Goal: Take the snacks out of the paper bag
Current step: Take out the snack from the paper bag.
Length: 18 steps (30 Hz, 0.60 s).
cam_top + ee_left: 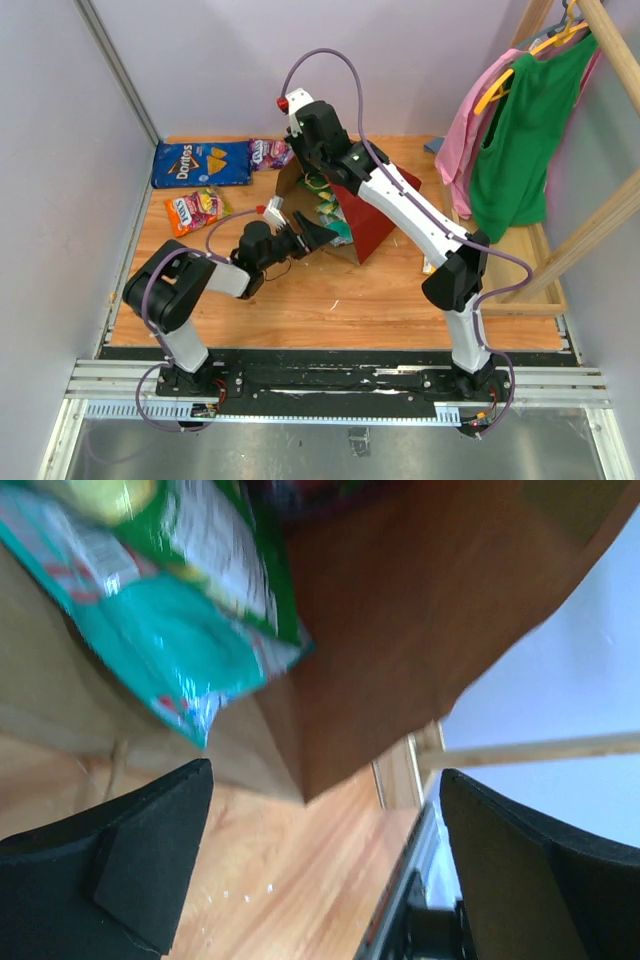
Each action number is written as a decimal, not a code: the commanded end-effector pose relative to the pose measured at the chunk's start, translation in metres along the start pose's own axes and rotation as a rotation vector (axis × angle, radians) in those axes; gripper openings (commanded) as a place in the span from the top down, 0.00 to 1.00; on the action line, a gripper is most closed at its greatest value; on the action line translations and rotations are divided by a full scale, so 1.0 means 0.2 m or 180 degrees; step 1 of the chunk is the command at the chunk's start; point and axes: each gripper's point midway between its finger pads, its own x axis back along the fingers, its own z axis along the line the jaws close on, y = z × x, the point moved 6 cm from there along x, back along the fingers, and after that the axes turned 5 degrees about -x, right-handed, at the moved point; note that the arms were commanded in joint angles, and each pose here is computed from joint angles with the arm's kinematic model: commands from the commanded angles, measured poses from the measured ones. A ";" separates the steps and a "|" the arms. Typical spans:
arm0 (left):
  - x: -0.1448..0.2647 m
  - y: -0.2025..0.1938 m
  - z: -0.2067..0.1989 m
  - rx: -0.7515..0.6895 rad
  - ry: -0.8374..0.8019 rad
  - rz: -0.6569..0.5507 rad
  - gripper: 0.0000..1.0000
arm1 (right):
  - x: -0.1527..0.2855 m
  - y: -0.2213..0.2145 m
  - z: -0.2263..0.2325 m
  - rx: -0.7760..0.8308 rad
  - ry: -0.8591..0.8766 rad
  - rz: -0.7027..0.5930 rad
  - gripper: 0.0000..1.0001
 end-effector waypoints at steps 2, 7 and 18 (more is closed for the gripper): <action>0.04 0.26 0.13 -0.0434 0.0772 -0.0224 0.00 | -0.01 0.10 -0.12 -0.0218 -0.0326 -0.0265 0.99; 0.05 0.43 0.30 -0.0478 0.1032 -0.0239 0.00 | 0.03 0.08 -0.24 -0.0395 -0.0622 -0.0270 0.99; -0.15 0.51 0.43 -0.0541 0.1147 -0.0121 0.00 | 0.08 0.05 -0.29 -0.0541 -0.0755 -0.0283 0.99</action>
